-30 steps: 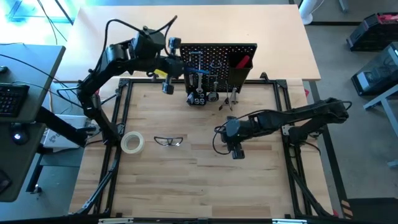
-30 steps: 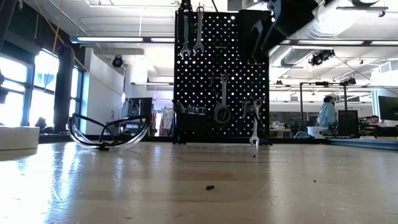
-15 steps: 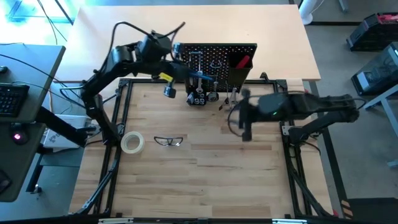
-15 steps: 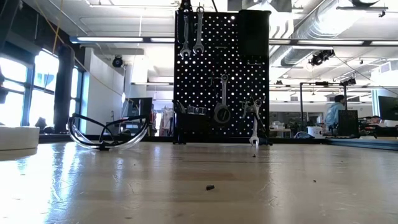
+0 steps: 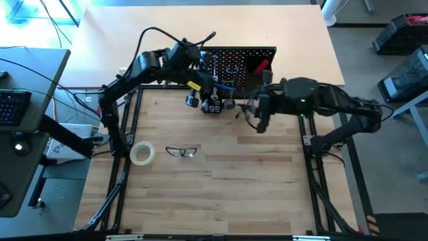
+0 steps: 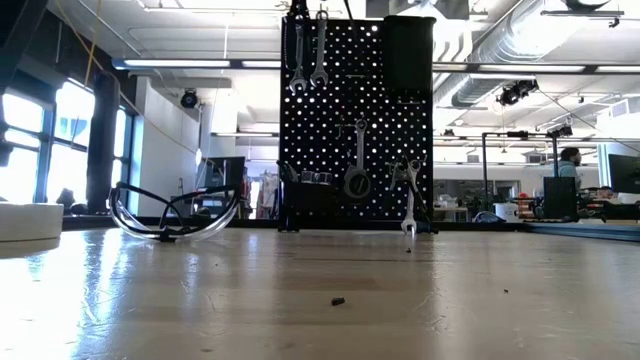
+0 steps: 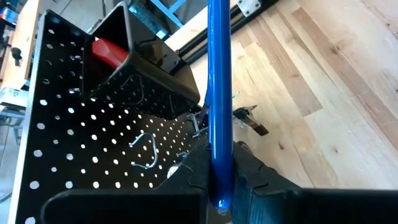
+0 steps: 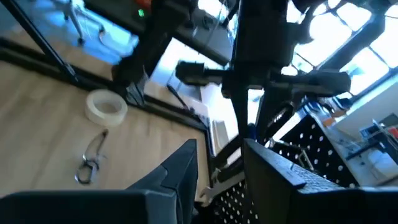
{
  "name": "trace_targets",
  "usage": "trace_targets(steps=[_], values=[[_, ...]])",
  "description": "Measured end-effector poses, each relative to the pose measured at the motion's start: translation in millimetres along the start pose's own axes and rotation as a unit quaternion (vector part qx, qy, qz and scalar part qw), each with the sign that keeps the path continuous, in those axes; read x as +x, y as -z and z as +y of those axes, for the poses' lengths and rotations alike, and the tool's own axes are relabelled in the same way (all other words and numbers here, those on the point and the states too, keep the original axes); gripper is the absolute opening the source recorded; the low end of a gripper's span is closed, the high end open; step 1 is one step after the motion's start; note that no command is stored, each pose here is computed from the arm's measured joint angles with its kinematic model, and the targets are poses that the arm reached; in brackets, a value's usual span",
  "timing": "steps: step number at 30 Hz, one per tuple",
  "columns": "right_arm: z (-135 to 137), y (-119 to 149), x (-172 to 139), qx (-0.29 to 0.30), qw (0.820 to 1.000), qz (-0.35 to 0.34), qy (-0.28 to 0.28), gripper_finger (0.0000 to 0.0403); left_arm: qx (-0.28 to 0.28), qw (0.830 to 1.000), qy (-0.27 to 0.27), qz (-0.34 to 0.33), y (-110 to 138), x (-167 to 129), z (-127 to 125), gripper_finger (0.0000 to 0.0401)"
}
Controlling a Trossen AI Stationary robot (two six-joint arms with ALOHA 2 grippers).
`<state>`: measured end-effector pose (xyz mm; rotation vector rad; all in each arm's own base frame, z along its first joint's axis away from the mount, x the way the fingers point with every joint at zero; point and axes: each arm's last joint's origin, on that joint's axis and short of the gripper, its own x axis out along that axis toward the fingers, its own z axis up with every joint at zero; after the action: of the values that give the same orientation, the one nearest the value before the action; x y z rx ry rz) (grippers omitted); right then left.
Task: Hang tools onto peg board
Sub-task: Put the pick tool into the black bin on the peg board
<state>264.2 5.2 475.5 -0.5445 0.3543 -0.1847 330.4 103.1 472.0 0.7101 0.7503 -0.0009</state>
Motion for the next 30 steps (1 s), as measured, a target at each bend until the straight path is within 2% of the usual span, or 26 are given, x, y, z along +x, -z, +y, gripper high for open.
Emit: trace_targets(steps=[5, 18, 25, 30], values=[[-1.1, 4.4, 28.3, -0.014, 0.999, 0.047, -0.004, 0.0121, -0.003, 1.0, 0.002, 0.001, -0.5, 3.2, -0.4, 0.0012], [-10.1, 10.9, 51.1, -0.028, 0.996, 0.083, 0.004, 0.0107, -0.003, 1.0, 0.008, 0.007, 0.4, 3.2, -1.9, 0.0012], [-11.5, 15.8, 60.1, -0.036, 0.995, 0.097, 0.006, 0.0075, -0.002, 1.0, 0.011, 0.012, 1.3, 3.8, -2.3, 0.0012], [-10.1, 18.3, 61.6, -0.045, 0.993, 0.109, 0.001, 0.0017, 0.001, 1.0, 0.012, 0.01, 1.0, 3.8, -2.4, 0.0012]])
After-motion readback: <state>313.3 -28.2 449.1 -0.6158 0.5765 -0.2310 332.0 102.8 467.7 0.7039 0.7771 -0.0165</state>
